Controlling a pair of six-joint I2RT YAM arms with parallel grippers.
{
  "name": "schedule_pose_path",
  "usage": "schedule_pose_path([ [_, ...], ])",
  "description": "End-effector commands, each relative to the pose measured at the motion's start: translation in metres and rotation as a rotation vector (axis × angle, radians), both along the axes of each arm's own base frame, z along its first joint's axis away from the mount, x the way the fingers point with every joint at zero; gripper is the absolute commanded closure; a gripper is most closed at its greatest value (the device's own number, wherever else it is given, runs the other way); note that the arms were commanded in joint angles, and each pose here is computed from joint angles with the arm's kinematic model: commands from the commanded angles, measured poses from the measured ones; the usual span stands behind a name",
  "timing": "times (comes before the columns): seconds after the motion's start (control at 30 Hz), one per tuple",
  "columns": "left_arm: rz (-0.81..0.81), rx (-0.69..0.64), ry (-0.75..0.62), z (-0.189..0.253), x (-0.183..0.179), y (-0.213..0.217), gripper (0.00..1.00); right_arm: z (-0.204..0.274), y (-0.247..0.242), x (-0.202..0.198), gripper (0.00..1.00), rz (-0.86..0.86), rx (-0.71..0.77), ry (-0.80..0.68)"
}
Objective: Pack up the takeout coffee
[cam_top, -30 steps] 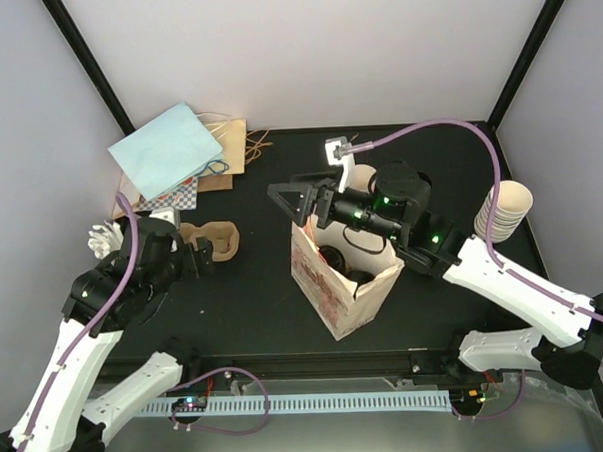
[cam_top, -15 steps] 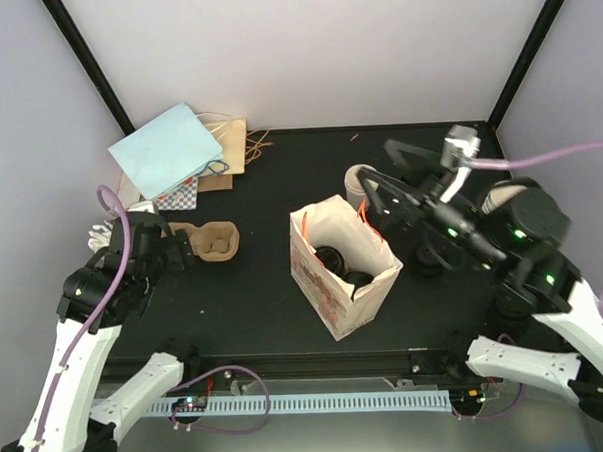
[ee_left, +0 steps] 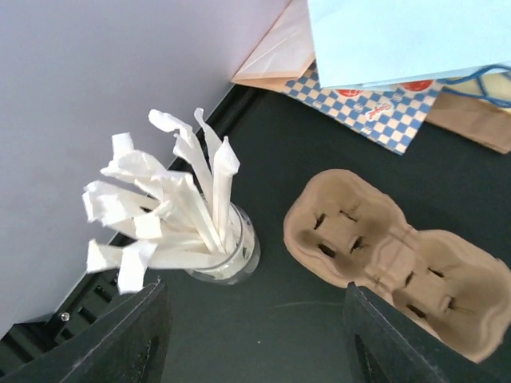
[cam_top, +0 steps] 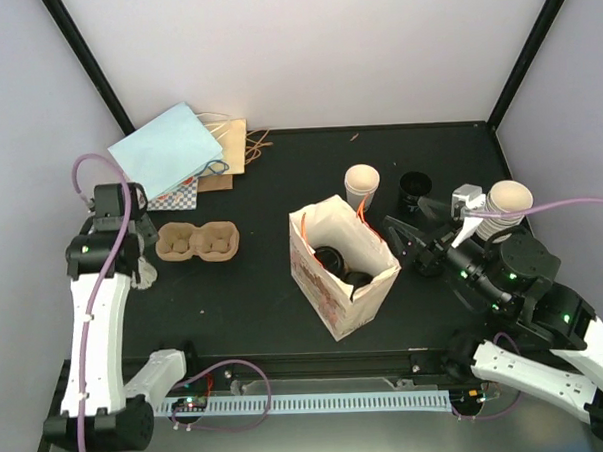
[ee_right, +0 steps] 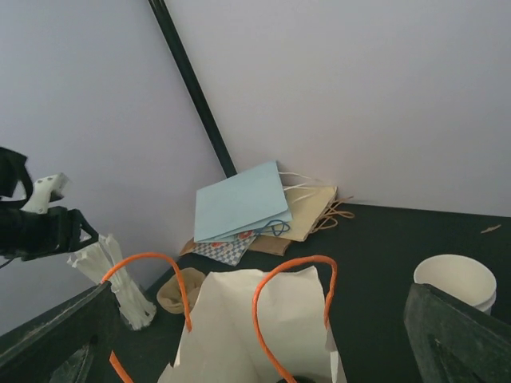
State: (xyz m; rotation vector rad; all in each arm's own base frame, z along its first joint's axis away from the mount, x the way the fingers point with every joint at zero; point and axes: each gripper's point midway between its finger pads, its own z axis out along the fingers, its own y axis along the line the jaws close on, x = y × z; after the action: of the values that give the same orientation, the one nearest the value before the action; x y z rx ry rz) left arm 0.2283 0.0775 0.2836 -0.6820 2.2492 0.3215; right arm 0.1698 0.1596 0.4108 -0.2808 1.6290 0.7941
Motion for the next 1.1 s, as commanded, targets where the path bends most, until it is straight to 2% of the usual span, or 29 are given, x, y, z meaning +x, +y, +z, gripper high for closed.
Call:
schedule_pose_path([
  [0.0,0.042,0.025,0.012,-0.001,0.025,0.014,0.41,-0.009,-0.007,-0.003,0.00,-0.013,-0.003,0.025],
  [0.2,0.106,0.050,0.060,-0.009,0.050,0.031,0.55,-0.014,-0.004,-0.004,0.00,0.004,-0.003,0.022],
  [0.37,0.157,0.039,0.104,-0.021,0.063,0.043,0.62,-0.022,-0.006,-0.003,0.00,-0.006,-0.010,0.013],
  [0.57,0.220,0.071,0.168,-0.028,0.066,0.056,0.62,-0.029,-0.008,-0.004,0.00,-0.011,-0.038,-0.003],
  [0.8,0.310,0.100,0.229,-0.036,0.047,0.068,0.62,-0.031,-0.009,-0.002,0.00,-0.017,-0.078,-0.026],
  [1.07,0.288,0.081,0.218,-0.045,0.045,0.066,0.63,-0.033,-0.005,-0.002,0.00,-0.005,-0.094,-0.036],
])
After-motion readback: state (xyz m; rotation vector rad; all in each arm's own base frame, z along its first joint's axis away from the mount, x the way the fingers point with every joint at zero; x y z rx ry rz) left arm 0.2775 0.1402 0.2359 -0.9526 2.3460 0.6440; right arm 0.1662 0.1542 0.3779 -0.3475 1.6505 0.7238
